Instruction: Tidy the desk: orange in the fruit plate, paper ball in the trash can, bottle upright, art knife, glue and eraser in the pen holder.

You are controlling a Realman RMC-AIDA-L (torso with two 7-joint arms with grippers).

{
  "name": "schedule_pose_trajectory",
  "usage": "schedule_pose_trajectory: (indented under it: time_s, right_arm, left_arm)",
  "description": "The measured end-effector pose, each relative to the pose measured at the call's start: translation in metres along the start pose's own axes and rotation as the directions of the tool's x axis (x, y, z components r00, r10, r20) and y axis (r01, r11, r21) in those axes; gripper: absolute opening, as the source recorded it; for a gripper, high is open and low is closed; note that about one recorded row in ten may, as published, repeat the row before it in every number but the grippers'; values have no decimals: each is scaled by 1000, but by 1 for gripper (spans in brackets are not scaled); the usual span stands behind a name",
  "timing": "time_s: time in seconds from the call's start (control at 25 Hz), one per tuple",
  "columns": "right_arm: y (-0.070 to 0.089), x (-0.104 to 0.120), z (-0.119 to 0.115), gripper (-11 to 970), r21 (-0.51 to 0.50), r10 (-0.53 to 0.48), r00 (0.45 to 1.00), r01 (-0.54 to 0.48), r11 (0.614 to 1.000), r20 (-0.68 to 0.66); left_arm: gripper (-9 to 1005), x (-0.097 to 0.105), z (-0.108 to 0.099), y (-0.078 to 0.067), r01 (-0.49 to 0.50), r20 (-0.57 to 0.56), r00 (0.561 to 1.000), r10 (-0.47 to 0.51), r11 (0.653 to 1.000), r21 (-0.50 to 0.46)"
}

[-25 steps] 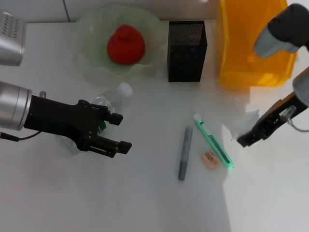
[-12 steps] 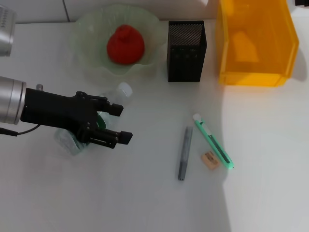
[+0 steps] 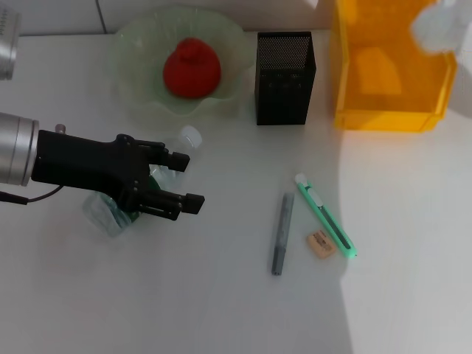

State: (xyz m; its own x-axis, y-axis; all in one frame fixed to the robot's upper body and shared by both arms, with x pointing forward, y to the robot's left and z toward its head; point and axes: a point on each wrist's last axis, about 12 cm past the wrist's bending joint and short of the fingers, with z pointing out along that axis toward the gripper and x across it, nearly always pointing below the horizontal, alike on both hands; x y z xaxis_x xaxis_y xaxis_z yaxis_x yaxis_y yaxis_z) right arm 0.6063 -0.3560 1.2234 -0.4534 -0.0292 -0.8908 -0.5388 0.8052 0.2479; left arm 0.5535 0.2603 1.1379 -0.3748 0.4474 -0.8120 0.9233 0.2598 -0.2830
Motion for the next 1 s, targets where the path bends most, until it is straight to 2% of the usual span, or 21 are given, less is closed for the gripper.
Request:
schedule_pose_trajectory:
  time_s: [0.2,0.24,0.32,0.44,0.56,0.6,0.64,0.68,0.72,0.76,0.88,0.96,1.0]
  right_arm:
    - [-2,7,-8,737,8,-10,1000,10,1000,18]
    - [-2,11,-18,767,-18,-23,998,24,1000,57]
    - [-1,14,-24,767,-36,-27,996,30,999,80]
    - [7,30,-45,768,-129,-48,990,66,989,136]
    - [17,56,-67,768,-220,-78,986,110,969,149]
    - [21,66,-72,768,-245,-88,985,123,962,148]
    - [26,77,-76,768,-268,-96,985,133,954,144]
    - [31,88,-79,768,-292,-105,984,143,946,141]
    - [36,99,-82,768,-312,-116,983,155,937,140]
    - [40,110,-84,768,-334,-134,981,173,926,138]
    - [53,144,-86,768,-385,-160,978,199,901,131]
    - [59,168,-83,768,-412,-135,985,166,896,102]
    - [59,168,-83,768,-412,-135,985,166,896,102]
  left_arm:
    - [790,-2,1,0,5,0,1000,-5,1000,0]
    - [789,-3,0,1,4,0,1000,-4,1000,0]
    - [788,-8,-2,1,14,-4,1000,-14,1000,-10]
    - [786,-16,-6,2,25,-11,1000,-25,999,-31]
    - [784,-40,-12,2,66,-41,997,-70,993,-102]
    - [783,-40,-12,2,66,-41,997,-70,993,-102]
    - [783,-64,-11,-1,91,-81,991,-104,984,-154]
    - [782,-68,-9,-2,92,-94,990,-108,981,-169]
    - [781,-81,-3,-3,91,-133,984,-121,973,-210]
    - [781,-81,-3,-3,91,-133,984,-121,973,-210]
    - [779,-102,19,-6,85,-217,964,-152,953,-290]
    - [777,-113,34,-6,73,-262,950,-169,938,-339]
    - [777,-117,42,-5,61,-286,942,-174,929,-364]
